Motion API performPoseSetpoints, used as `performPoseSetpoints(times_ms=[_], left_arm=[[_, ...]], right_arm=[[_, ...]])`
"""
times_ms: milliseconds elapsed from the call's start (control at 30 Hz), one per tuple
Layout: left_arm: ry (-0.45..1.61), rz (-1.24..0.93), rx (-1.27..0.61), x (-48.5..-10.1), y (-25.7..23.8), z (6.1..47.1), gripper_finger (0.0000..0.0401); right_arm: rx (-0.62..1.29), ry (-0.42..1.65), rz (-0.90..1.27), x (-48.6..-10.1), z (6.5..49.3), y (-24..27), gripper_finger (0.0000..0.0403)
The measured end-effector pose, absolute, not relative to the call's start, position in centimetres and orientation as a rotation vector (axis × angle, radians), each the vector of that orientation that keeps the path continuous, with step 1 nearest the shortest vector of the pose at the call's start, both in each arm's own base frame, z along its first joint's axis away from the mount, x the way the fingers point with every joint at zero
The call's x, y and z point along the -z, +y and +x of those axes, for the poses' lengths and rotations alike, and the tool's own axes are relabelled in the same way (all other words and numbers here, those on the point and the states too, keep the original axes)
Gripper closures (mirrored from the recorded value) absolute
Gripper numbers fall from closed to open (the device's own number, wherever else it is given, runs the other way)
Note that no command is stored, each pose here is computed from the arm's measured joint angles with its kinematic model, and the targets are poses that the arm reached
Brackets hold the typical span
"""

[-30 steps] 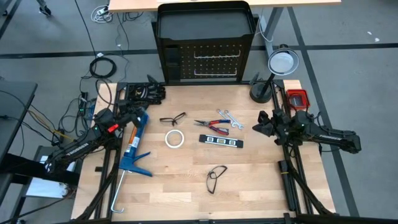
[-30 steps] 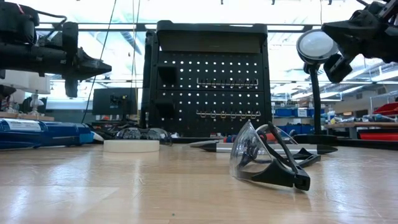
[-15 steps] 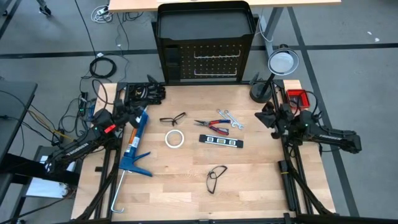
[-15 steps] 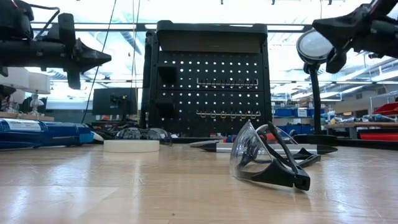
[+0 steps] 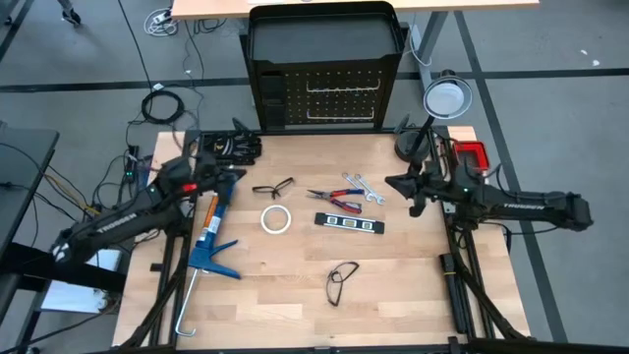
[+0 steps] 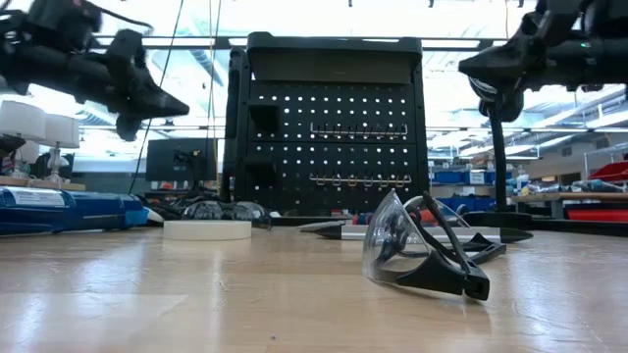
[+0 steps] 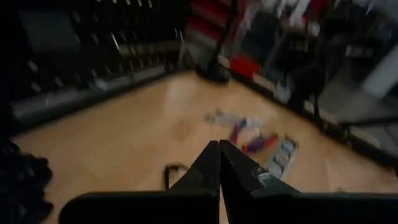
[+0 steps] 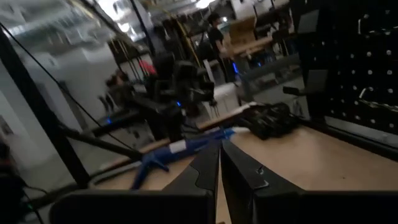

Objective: Hang tools onto peg board
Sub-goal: Put the top black safety glasses on the black peg board

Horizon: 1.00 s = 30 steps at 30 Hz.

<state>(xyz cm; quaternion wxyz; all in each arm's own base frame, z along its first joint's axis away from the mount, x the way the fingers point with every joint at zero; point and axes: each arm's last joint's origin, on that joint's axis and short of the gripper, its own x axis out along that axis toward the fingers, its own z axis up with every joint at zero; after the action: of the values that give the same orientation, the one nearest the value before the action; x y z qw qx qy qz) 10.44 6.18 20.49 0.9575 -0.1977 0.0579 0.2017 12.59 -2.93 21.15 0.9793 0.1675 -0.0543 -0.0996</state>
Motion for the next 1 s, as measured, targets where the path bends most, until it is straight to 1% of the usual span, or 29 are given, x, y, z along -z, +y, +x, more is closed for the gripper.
performPoseSetpoints(times_ms=[200,267,367,567,667,800,1000], left_arm=[[0.300,-0.396,-0.362,-20.2,7.4,12.6,0.0394],[0.357,-0.398,-0.362,-19.8,7.8,13.3,0.0385],[0.444,-0.396,-0.347,-19.2,8.4,14.2,0.0353],[0.599,-0.390,-0.260,-18.9,9.4,16.1,0.0265],[0.668,-0.413,-0.253,-19.1,10.1,17.2,0.0240],[0.746,-0.431,-0.248,-19.0,10.9,18.4,0.0234],[0.850,-0.431,-0.269,-18.8,11.9,19.7,0.0235]], right_arm=[[0.227,-0.007,0.271,-22.3,14.4,-3.6,0.0367],[0.209,0.023,0.257,-22.5,15.0,-3.7,0.0359],[0.181,0.062,0.246,-22.6,15.8,-3.9,0.0340],[0.179,0.142,0.234,-21.8,17.1,-4.2,0.0291],[0.181,0.175,0.239,-21.5,17.7,-4.4,0.0271],[0.182,0.216,0.224,-21.0,18.3,-4.6,0.0256],[0.178,0.241,0.188,-20.6,18.7,-4.7,0.0255]])
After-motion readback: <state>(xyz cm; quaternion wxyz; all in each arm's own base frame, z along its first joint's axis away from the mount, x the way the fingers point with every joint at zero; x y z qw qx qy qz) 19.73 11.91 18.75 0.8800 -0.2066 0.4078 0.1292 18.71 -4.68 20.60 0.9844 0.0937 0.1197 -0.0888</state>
